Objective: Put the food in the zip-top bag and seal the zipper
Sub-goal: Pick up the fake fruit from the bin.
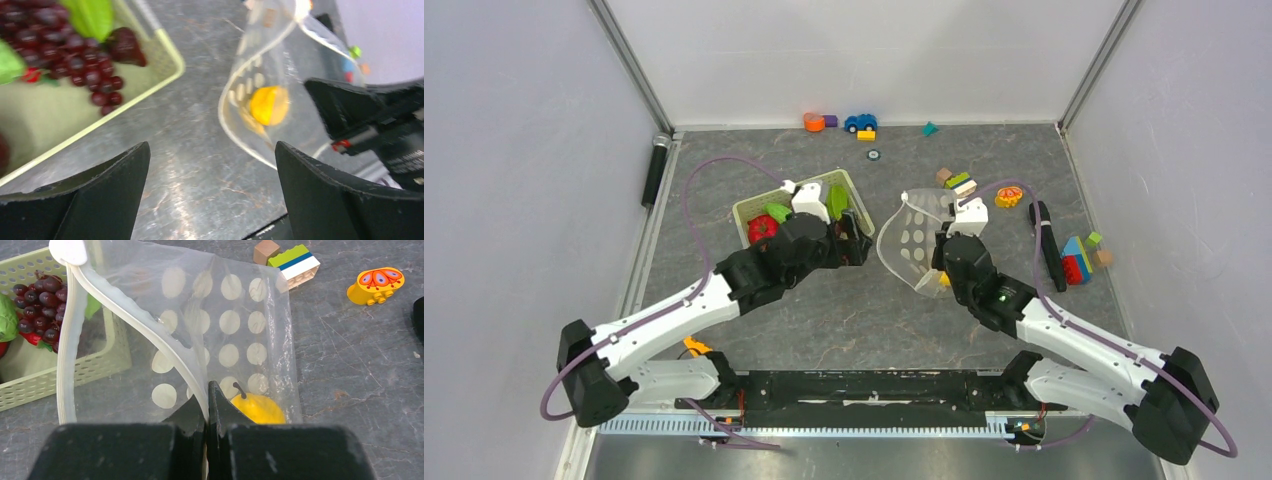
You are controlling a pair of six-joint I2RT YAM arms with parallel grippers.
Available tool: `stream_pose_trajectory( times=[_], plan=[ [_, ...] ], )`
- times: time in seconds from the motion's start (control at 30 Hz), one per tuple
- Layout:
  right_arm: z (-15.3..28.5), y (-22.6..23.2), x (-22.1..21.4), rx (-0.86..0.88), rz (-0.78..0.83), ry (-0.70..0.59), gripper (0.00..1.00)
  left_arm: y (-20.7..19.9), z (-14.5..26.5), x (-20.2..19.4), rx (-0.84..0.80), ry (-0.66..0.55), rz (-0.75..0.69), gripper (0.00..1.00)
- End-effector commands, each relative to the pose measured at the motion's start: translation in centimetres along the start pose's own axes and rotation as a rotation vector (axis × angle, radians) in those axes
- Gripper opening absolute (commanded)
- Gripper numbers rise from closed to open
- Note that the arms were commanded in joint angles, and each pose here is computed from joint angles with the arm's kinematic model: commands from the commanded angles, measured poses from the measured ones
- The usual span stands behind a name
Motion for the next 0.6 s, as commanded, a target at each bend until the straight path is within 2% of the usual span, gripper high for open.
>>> stream_pose_trajectory(
  times=[0.0, 0.1, 0.27, 0.57],
  plan=[
    [0.1, -0.2, 1.9, -0.050, -0.014, -0.034, 0.04, 5.1, 1.9, 0.7, 0.300, -0.091, 0.056, 1.00],
    [0.1, -0.7, 2.0, -0.080, -0.006, -0.045, 0.04, 8.1, 3.2, 0.9, 0.463, -0.133, 0.065, 1.00],
    [-0.1, -0.9, 1.5, -0.087, -0.004, -0.054, 0.05, 13.6, 3.6, 0.1, 0.636, -0.083, 0.158, 1.00],
    [-0.6, -0.4, 1.3, -0.072, 0.033, -0.031, 0.05, 17.9, 1.7, 0.0, 0.611, -0.037, 0.256, 1.00]
  ],
)
Point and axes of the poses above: each gripper's point midway between its finger pads, its own z axis back along the fingers, its own y axis along the line the jaws close on, x = y × z, the point moved 4 cm from there along z, back along the fingers
